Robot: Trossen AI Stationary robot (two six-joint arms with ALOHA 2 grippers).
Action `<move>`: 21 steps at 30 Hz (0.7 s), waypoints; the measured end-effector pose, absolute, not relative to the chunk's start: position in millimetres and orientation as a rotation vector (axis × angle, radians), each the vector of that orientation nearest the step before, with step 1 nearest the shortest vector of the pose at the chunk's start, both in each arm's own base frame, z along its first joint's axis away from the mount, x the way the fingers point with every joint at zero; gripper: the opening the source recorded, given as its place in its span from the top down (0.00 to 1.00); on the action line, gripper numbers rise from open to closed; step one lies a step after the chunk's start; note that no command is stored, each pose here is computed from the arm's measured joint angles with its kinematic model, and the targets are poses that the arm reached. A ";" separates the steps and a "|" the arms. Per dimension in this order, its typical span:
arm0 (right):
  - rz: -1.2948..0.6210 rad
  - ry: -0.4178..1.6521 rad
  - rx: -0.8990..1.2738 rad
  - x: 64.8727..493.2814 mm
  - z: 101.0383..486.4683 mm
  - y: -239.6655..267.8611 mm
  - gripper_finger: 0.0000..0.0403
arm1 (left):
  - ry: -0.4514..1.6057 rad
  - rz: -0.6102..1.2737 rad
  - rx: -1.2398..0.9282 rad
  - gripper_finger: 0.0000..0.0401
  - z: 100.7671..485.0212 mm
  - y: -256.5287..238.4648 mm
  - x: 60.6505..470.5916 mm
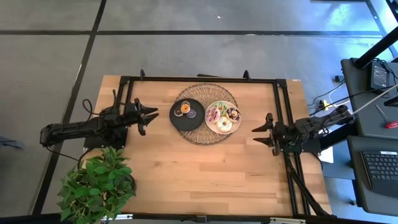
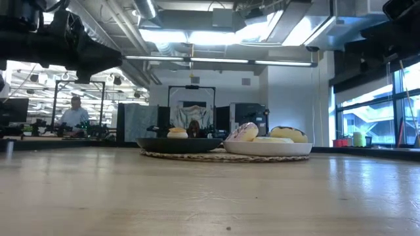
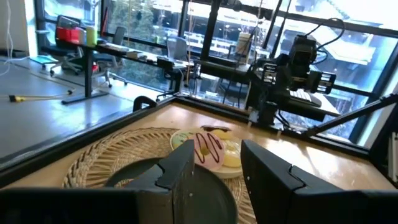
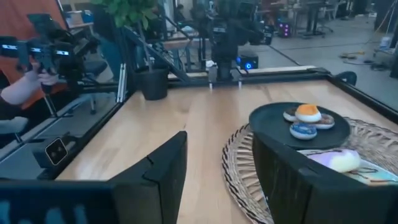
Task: Pick & Place donuts
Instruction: Return to Home Position
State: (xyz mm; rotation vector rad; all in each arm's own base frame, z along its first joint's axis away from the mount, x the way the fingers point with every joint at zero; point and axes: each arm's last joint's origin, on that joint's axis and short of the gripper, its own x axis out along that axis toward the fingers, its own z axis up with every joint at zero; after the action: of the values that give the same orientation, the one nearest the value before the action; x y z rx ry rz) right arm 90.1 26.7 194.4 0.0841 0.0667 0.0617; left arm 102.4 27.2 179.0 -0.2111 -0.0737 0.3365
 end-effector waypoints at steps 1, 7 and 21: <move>0.062 0.068 0.088 87.9 193.7 25.8 0.55 | -0.078 0.338 -0.211 0.68 179.3 27.3 101.6; 0.052 0.100 0.089 81.5 189.5 23.0 0.55 | -0.103 0.334 -0.209 0.68 180.9 26.9 98.3; 0.050 0.069 0.103 85.4 182.3 24.5 0.55 | -0.114 0.345 -0.234 0.68 174.0 27.5 99.3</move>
State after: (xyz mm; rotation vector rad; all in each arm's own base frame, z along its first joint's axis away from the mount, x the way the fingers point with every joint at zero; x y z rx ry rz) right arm 85.4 24.5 182.3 0.1026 0.0686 0.0502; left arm 99.3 27.5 174.0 -0.2344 -0.1137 0.3450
